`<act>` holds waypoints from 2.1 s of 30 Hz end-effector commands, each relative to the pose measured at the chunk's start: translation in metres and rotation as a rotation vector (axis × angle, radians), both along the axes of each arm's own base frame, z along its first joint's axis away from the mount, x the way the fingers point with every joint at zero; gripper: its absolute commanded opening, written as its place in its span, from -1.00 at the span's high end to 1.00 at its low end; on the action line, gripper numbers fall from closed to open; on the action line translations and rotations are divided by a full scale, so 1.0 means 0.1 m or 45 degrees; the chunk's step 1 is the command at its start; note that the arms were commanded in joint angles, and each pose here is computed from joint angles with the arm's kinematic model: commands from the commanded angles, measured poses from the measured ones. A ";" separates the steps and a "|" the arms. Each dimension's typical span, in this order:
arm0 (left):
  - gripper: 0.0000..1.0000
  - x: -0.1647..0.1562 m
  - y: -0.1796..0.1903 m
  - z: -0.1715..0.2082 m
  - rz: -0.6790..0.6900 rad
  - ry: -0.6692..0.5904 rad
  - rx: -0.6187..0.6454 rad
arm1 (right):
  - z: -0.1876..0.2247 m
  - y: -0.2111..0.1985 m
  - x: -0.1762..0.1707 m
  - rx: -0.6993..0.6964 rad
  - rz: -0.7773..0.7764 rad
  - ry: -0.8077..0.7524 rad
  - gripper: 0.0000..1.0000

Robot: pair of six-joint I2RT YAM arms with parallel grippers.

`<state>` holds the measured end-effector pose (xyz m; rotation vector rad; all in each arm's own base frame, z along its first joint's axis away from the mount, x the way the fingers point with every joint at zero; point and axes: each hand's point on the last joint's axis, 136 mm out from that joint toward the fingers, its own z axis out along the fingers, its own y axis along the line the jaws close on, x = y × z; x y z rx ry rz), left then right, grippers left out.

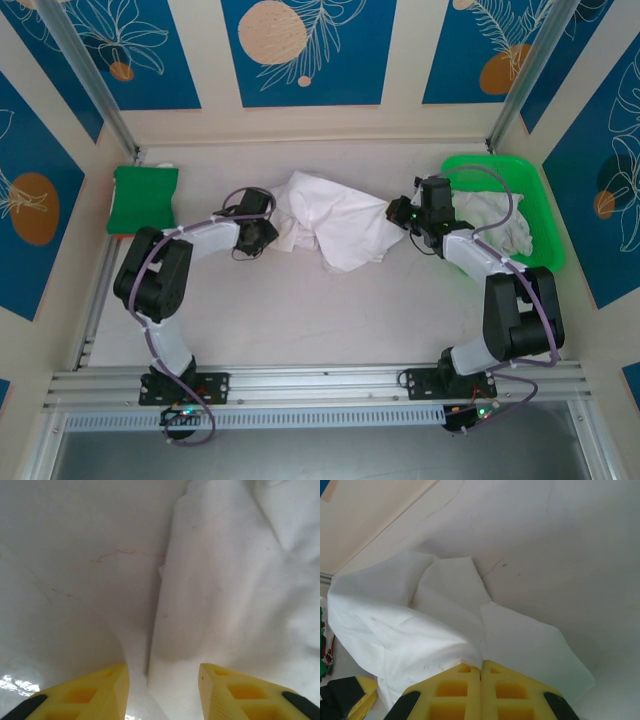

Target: Fold and stack the t-shirts

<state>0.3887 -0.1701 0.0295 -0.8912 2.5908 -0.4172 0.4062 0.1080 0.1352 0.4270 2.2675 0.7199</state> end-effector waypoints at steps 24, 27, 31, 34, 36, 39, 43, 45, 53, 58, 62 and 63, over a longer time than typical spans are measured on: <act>1.00 0.19 0.74 1.07 0.046 -0.467 0.432 | 0.75 -0.42 0.07 -0.056 -0.079 -0.216 1.00; 1.00 0.05 0.93 1.29 0.081 -0.522 0.478 | 1.00 -0.46 0.05 -0.049 -0.079 -0.286 1.00; 1.00 -0.12 1.18 1.52 0.145 -0.558 0.512 | 1.32 -0.51 -0.01 -0.039 -0.086 -0.375 1.00; 1.00 -0.20 1.34 1.75 0.177 -0.622 0.553 | 1.55 -0.54 -0.06 -0.057 -0.082 -0.444 1.00; 1.00 -0.24 1.44 1.87 0.199 -0.657 0.560 | 1.67 -0.56 -0.08 -0.067 -0.079 -0.480 1.00; 1.00 -0.29 1.58 2.03 0.236 -0.690 0.576 | 1.85 -0.57 -0.11 -0.055 -0.069 -0.529 1.00; 1.00 -0.30 1.76 2.22 0.291 -0.748 0.585 | 2.17 -0.59 -0.10 -0.029 -0.062 -0.632 1.00; 1.00 -0.19 1.79 2.32 0.283 -0.777 0.558 | 2.34 -0.58 -0.04 -0.012 -0.039 -0.667 1.00; 1.00 0.38 1.92 3.14 0.285 -0.951 0.543 | 3.22 -0.38 0.30 0.085 0.100 -0.860 1.00; 1.00 0.64 2.09 3.77 0.337 -1.099 0.536 | 3.76 -0.27 0.35 0.132 0.178 -0.984 1.00; 1.00 0.69 2.17 4.19 0.377 -1.228 0.509 | 4.15 -0.23 0.28 0.145 0.217 -1.089 1.00; 1.00 0.67 2.18 4.26 0.383 -1.257 0.504 | 4.23 -0.21 0.25 0.143 0.229 -1.111 1.00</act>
